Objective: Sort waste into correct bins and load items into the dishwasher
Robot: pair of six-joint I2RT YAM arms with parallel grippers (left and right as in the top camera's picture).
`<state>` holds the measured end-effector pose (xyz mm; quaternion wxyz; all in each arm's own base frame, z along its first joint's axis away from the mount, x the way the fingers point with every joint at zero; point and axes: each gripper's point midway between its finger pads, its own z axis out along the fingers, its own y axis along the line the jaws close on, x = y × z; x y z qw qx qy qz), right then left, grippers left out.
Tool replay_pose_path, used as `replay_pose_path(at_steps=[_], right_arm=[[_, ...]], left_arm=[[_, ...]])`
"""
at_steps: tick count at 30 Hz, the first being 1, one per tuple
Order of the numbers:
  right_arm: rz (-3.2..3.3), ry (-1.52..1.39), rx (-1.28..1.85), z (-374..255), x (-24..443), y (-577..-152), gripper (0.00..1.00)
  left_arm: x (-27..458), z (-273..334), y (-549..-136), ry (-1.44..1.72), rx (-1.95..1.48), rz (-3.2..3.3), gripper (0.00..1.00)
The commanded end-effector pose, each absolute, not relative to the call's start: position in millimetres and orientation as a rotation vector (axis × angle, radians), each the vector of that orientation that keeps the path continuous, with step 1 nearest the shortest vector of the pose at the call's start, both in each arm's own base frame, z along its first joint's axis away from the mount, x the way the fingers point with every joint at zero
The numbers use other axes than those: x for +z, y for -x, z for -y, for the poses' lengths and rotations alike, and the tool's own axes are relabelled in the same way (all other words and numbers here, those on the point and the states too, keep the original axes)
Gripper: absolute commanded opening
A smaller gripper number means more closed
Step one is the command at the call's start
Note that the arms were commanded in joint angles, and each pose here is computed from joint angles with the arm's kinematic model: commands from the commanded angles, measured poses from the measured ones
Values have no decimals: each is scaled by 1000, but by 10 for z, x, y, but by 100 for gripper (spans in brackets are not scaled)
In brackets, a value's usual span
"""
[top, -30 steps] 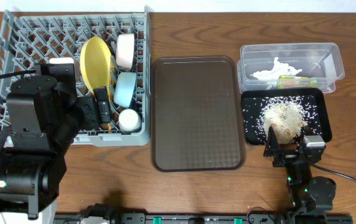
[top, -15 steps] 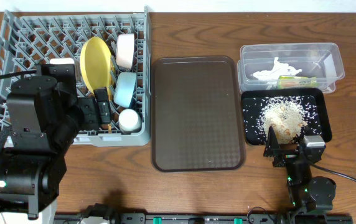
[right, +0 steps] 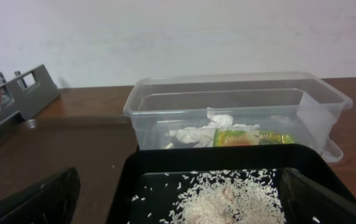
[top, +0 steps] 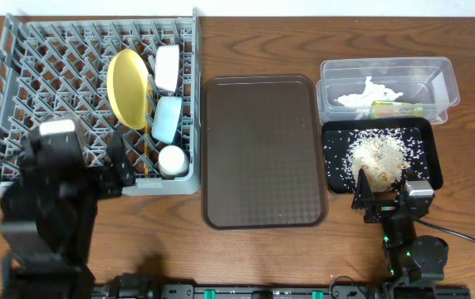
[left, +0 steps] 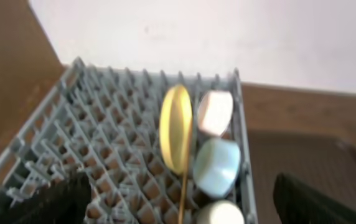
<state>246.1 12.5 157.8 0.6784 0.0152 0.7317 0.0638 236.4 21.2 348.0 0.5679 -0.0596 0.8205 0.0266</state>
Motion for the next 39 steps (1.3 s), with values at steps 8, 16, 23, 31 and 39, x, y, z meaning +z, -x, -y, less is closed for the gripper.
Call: replay_pose_path(at_steps=[8, 16, 23, 31, 39], right_arm=[[-1643, -44, 125, -85, 1575, -2460, 99], [-1643, -44, 125, -85, 1575, -2460, 99], [-1643, -44, 125, -85, 1575, -2460, 99], [-1643, -44, 125, -85, 1575, -2460, 99], [-1643, -44, 125, -85, 1575, -2460, 99]], left_arm=[[2778, -313, -2240, 157, 103, -1765, 94], [2352, -322, -2200, 159, 96, -1651, 94], [2076, -340, -2302, 153, 106, -1595, 94], [1865, -348, -2390, 152, 106, -1587, 94], [1737, -351, -2422, 153, 106, -1595, 94]])
